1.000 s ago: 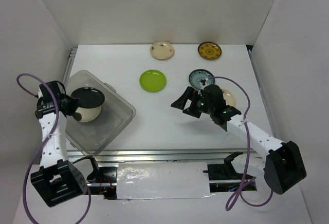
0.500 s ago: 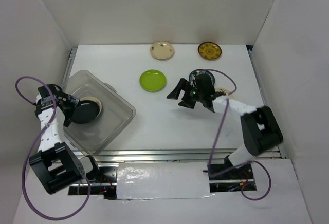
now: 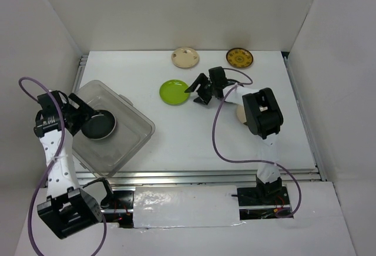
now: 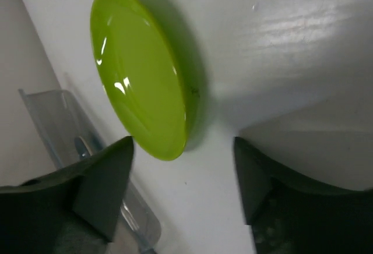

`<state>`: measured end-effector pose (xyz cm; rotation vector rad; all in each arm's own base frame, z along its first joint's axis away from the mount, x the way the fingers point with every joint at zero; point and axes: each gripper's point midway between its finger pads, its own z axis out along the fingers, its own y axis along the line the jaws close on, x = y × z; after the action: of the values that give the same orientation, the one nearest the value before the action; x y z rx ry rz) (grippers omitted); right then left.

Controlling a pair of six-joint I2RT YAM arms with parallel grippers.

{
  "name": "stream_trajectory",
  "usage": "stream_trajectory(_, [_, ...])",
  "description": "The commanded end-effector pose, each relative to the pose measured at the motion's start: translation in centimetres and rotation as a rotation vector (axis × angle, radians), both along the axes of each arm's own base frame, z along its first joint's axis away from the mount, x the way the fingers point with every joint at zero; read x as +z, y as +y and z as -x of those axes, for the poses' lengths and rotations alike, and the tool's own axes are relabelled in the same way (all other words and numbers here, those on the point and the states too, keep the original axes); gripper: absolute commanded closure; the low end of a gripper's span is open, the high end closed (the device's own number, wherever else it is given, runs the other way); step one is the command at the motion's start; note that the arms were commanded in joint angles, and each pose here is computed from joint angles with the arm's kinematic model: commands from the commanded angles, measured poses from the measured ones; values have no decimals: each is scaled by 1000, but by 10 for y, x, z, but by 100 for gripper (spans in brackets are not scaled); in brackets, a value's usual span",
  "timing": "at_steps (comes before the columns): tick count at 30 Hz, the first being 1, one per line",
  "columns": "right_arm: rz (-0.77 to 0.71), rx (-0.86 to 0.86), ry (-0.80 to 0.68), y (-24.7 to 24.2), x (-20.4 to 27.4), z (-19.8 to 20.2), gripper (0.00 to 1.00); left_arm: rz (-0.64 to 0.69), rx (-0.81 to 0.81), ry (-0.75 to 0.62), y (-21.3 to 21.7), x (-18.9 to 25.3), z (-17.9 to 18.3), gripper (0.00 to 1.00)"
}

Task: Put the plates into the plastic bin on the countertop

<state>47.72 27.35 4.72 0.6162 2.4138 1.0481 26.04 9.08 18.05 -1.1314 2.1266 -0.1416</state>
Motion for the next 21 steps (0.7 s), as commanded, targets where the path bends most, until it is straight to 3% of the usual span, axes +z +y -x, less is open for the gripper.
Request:
stream_trajectory(1, [44,-42,87,-1,-20,-8,31,-49,-156,-40,-21,27,5,1])
stream_trajectory(4, [71,-24,92,7,-12,-19,47,-56,-199,-91,-35,41,10,1])
stream_trajectory(8, [115,27,119,26,-19,-21,57,-53,-250,-123,-47,51,10,1])
stream_trajectory(12, [108,22,117,26,-19,-17,100,-40,-313,-118,-58,49,4,1])
stream_trajectory(15, [178,9,103,14,-17,-1,100,2,-428,-139,-82,50,-6,1])
stream_trajectory(16, [191,1,44,11,12,2,100,32,-490,-165,-95,53,-12,1])
stream_trajectory(18, [330,-23,-3,-4,11,26,100,73,-606,-190,-130,61,-22,1])
stream_trajectory(19, [354,-48,-75,-10,46,32,100,70,-639,-213,-141,67,-30,1])
stream_trajectory(20, [405,-44,-68,-17,40,50,100,73,-672,-225,-153,72,-35,1])
stream_trajectory(21, [430,-41,-152,-14,71,63,100,96,-757,-234,-181,78,-41,1])
